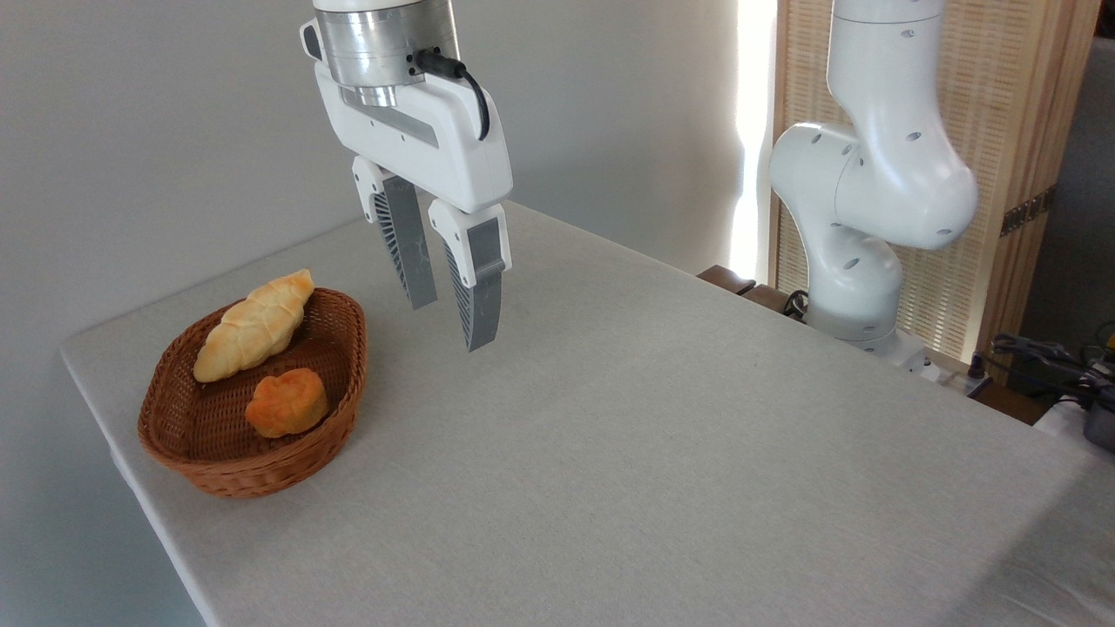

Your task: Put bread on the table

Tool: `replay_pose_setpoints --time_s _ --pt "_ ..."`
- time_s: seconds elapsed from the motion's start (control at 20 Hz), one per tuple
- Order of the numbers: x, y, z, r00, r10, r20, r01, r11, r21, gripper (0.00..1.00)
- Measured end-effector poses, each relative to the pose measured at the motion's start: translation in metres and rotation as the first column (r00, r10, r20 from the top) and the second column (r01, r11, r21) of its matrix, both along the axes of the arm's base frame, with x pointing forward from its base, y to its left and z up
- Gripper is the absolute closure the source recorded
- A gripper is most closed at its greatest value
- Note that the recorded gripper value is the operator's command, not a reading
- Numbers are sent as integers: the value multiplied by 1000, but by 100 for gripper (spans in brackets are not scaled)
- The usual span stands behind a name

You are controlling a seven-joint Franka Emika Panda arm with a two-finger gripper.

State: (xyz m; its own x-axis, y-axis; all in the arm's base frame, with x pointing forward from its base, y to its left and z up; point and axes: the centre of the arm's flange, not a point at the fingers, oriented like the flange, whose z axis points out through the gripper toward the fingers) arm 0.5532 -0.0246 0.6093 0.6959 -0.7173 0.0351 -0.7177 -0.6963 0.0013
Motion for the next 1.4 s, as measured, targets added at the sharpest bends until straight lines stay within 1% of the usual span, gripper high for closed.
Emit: replay_pose_setpoints --time_s 0.25,1.4 --pt "2 0 2 1000 1 23 -1 1000 -1 0" --pt "4 0 3 999 2 33 -2 1000 -1 0"
